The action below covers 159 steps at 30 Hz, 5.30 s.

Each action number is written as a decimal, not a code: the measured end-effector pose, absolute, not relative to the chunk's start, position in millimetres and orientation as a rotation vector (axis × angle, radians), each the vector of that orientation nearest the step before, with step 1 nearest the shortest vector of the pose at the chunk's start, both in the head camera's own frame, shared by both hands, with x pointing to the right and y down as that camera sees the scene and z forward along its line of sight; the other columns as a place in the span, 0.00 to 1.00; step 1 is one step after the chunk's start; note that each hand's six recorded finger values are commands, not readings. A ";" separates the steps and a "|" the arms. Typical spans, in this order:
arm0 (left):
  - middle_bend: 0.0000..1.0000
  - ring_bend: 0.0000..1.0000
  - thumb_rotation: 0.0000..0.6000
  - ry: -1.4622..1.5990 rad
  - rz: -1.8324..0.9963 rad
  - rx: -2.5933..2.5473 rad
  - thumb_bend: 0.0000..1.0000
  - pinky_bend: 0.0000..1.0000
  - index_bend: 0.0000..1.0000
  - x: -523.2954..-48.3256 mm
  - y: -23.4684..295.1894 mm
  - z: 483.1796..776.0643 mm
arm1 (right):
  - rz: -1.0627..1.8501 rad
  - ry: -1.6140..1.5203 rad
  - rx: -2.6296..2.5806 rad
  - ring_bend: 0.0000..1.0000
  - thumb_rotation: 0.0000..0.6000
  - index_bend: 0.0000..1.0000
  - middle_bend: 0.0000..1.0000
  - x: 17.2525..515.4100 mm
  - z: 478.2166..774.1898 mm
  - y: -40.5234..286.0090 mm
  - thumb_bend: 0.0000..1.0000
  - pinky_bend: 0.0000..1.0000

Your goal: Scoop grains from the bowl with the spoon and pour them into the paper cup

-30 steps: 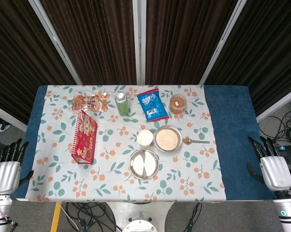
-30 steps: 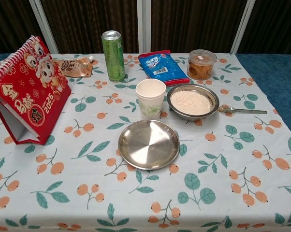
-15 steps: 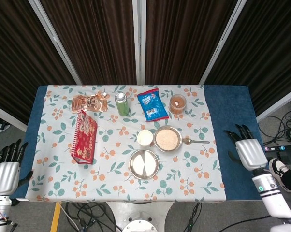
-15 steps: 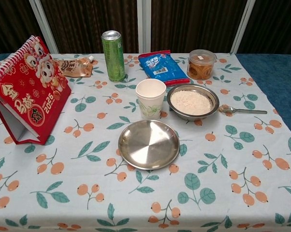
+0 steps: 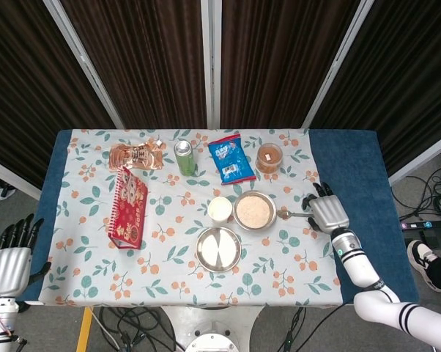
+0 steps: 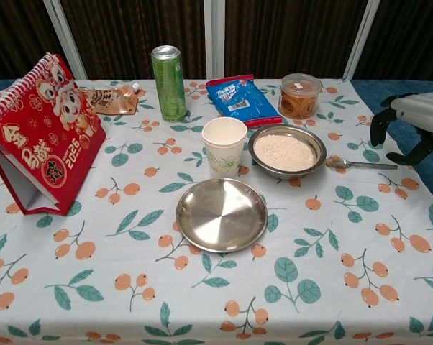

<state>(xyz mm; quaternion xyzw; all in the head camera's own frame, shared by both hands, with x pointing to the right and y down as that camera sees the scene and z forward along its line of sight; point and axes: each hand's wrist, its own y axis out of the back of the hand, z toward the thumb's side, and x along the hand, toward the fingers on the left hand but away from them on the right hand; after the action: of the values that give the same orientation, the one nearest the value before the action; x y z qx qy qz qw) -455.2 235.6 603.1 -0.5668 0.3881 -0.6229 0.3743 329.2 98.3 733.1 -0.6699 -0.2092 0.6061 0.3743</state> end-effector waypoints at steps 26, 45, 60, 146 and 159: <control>0.10 0.05 1.00 1.002 -1.603 -1.453 0.26 0.11 0.13 -458.6 237.3 607.2 | 1.626 -0.495 -1.666 0.11 1.00 0.47 0.49 323.7 771.5 100.2 0.26 0.03; 0.10 0.05 1.00 1.002 -1.607 -1.448 0.26 0.11 0.13 -459.1 238.8 605.9 | 1.619 -0.503 -1.684 0.13 1.00 0.49 0.52 320.4 776.5 99.4 0.28 0.03; 0.10 0.05 1.00 1.009 -1.605 -1.441 0.26 0.11 0.13 -460.3 239.5 603.6 | 1.611 -0.487 -1.681 0.17 1.00 0.57 0.57 323.4 773.2 95.7 0.34 0.03; 0.10 0.05 1.00 1.016 -1.589 -1.427 0.26 0.11 0.13 -460.8 238.6 597.6 | 1.262 -0.247 -1.554 0.19 1.00 0.63 0.60 227.1 700.7 39.6 0.37 0.00; 0.10 0.05 1.00 1.036 -1.588 -1.420 0.26 0.11 0.13 -464.9 239.8 597.5 | 1.144 -0.212 -1.588 0.19 1.00 0.63 0.60 163.6 690.6 29.4 0.37 0.00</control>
<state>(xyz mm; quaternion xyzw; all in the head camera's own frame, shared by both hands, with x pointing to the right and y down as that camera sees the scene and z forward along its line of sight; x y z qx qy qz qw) -464.9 239.8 597.5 -0.5552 0.4051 -0.6209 0.3769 163.6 29.4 690.6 -0.6720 -0.0898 0.4839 0.5534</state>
